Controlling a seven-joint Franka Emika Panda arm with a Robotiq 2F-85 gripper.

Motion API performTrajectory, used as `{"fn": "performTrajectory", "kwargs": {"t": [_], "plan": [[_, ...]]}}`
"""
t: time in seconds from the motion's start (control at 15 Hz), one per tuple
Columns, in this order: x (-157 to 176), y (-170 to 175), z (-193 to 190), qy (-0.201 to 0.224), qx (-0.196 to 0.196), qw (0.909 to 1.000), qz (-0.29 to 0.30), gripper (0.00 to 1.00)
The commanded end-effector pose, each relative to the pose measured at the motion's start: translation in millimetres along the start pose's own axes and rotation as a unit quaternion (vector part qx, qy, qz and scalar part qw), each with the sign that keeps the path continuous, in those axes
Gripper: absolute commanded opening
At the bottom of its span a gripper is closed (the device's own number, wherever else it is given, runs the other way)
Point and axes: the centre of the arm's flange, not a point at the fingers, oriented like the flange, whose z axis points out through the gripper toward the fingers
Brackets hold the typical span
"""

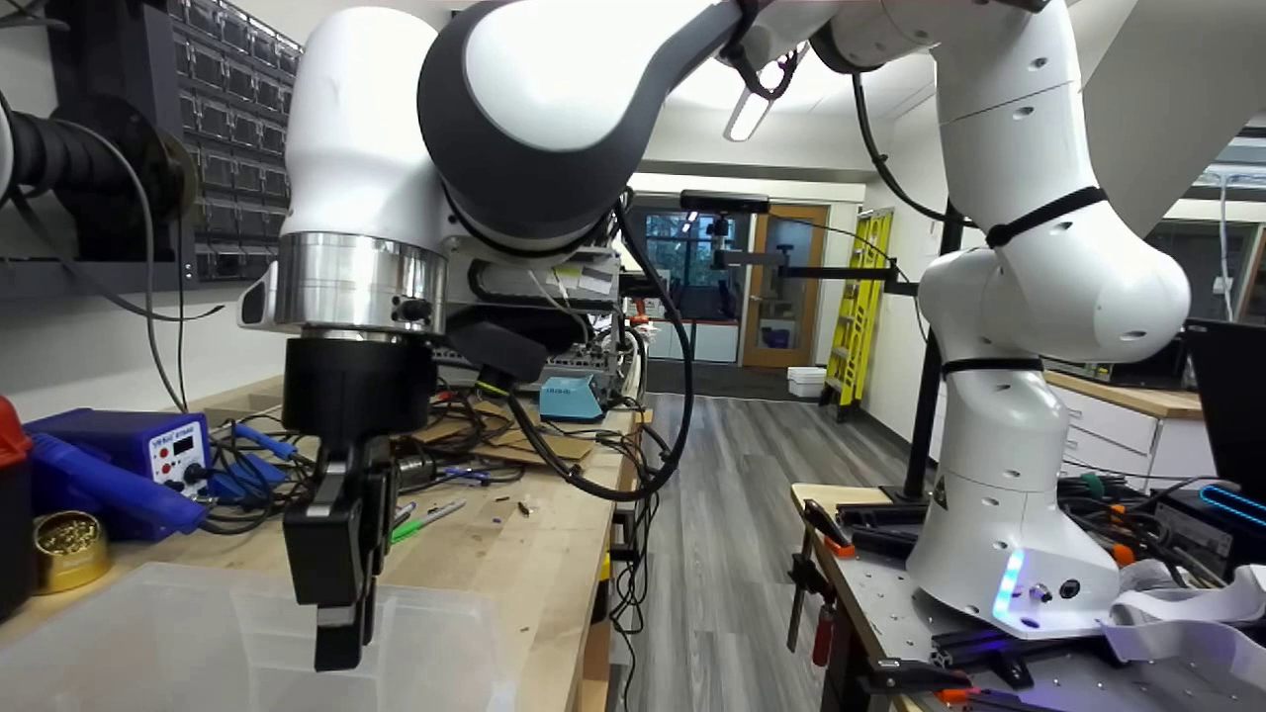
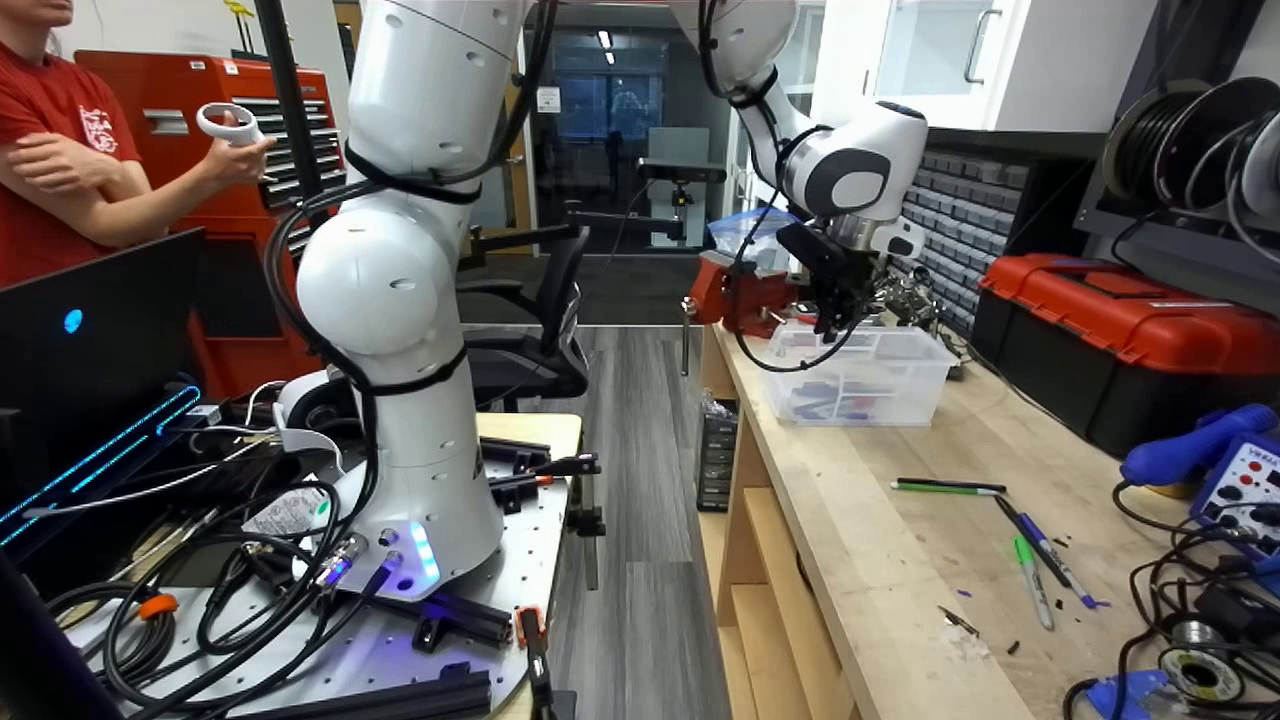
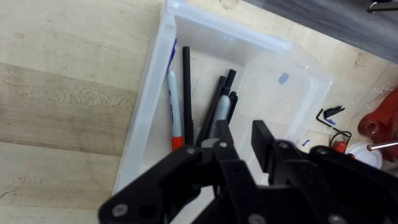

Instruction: Put the black marker into the clear box

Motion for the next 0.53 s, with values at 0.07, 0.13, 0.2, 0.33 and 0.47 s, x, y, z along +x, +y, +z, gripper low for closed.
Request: {"fn": "performTrajectory", "kwargs": {"t": [0.07,0.13,0.2,0.33,0.47], "plan": [[3,3,-11,0.001,-0.003,1.0,0.009,0.62],[3,5,-16,0.005,-0.002,0.9999,0.009,0.7],[1,8,-23,0.011,-0.001,0.9999,0.007,0.76],[-1,14,-38,0.026,0.0,0.9996,0.008,0.88],[-2,21,-51,0.038,-0.005,0.9992,0.008,0.98]]}}
